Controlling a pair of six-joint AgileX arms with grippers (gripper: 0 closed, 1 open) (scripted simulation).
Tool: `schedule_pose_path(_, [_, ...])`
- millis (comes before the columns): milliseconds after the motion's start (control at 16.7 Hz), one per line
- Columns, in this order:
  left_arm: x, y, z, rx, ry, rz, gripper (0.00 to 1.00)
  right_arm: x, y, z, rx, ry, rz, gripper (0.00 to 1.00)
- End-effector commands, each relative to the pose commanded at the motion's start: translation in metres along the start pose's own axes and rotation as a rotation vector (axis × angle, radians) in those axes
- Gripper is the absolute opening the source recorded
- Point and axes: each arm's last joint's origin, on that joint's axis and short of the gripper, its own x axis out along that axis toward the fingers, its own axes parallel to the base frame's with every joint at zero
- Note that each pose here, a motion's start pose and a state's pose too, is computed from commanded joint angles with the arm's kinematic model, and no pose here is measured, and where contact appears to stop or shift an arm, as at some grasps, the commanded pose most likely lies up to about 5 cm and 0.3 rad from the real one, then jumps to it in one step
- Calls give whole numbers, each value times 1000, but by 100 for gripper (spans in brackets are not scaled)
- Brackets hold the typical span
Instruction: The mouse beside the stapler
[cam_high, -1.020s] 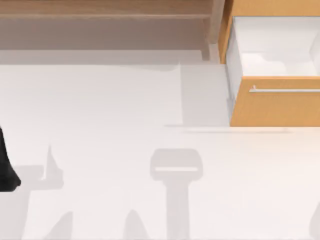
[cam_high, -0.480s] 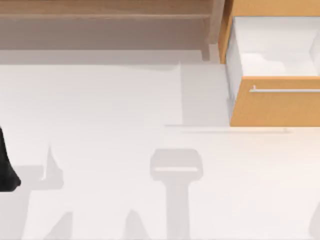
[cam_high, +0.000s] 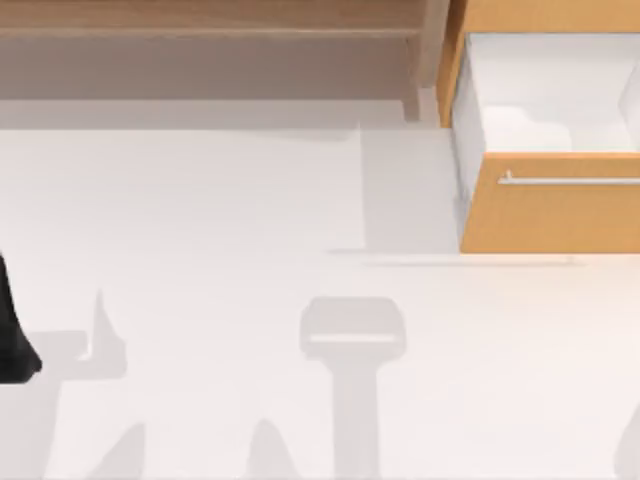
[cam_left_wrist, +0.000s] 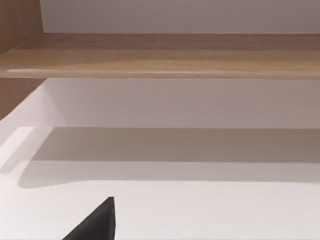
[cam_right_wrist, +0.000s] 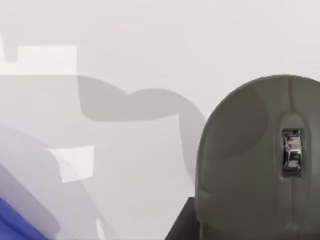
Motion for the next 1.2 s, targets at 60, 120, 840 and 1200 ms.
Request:
schedule_pose_path(60, [0, 0, 0, 0, 0, 0, 100, 0, 0, 0, 0, -5, -5, 0])
schedule_pose_path(120, [0, 0, 0, 0, 0, 0, 100, -1, -1, 1, -1, -8, -8, 0])
schedule_pose_path(840, [0, 0, 0, 0, 0, 0, 100, 22, 5, -9, 14, 62, 56, 0])
schedule_pose_path(1200, [0, 0, 0, 0, 0, 0, 100, 22, 5, -9, 14, 62, 56, 23])
